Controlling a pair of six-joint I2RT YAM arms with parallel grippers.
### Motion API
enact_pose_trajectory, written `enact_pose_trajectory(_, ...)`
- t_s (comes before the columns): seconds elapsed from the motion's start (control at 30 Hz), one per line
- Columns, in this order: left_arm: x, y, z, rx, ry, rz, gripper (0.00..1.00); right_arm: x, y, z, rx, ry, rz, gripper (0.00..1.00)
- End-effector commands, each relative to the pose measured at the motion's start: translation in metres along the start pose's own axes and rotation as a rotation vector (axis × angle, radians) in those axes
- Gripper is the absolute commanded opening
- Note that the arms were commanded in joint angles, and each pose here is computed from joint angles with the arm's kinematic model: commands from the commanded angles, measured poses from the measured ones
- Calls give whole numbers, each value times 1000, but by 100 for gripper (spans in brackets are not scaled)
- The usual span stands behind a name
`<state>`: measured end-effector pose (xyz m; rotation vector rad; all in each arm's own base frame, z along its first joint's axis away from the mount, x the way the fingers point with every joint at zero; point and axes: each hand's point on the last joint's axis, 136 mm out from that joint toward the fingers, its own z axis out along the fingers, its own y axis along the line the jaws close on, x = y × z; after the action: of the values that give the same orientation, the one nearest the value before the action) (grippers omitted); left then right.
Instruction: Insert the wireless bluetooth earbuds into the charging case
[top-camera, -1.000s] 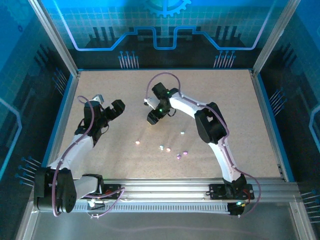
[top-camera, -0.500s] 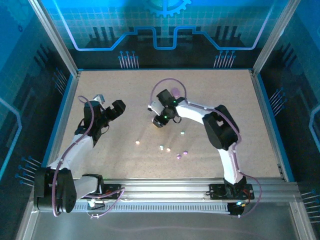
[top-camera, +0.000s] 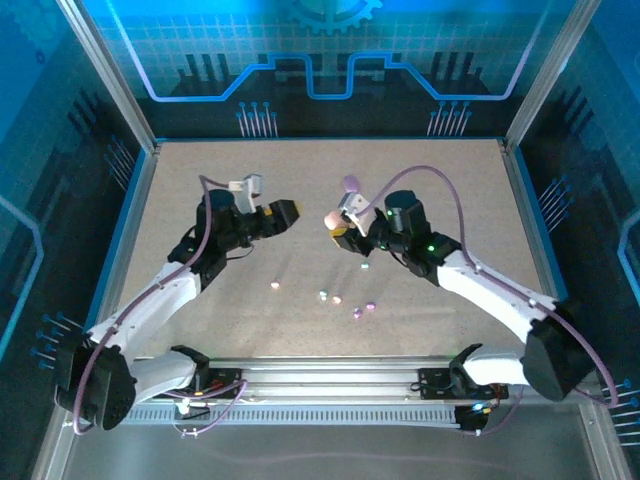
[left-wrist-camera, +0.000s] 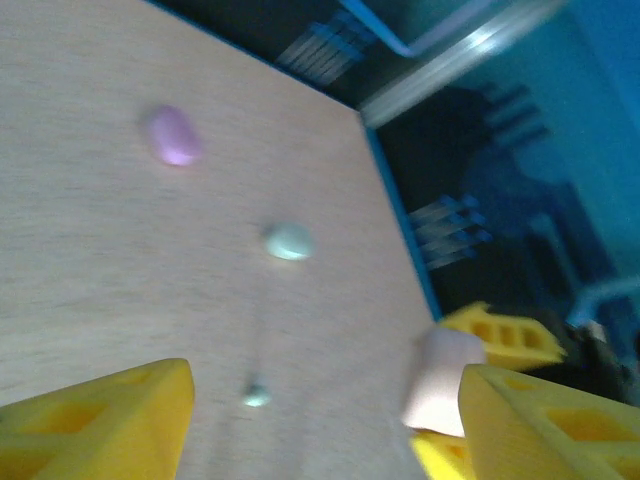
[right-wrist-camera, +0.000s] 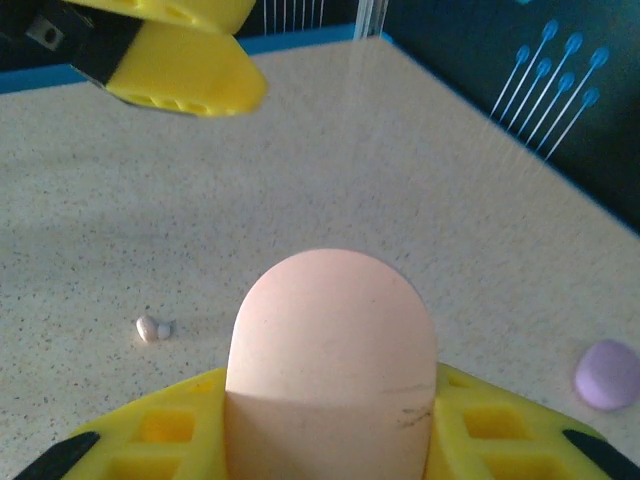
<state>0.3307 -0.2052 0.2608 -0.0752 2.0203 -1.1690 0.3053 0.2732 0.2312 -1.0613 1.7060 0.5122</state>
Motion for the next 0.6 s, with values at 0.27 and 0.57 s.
enact_pose_trajectory(0.27, 34, -80, 31, 192, 182, 170, 64, -20, 0, -38, 70, -128, -81, 32)
enact_pose_trajectory(0.57, 56, -89, 47, 197, 279, 213, 54, -23, 0, -38, 75, -138, -62, 32)
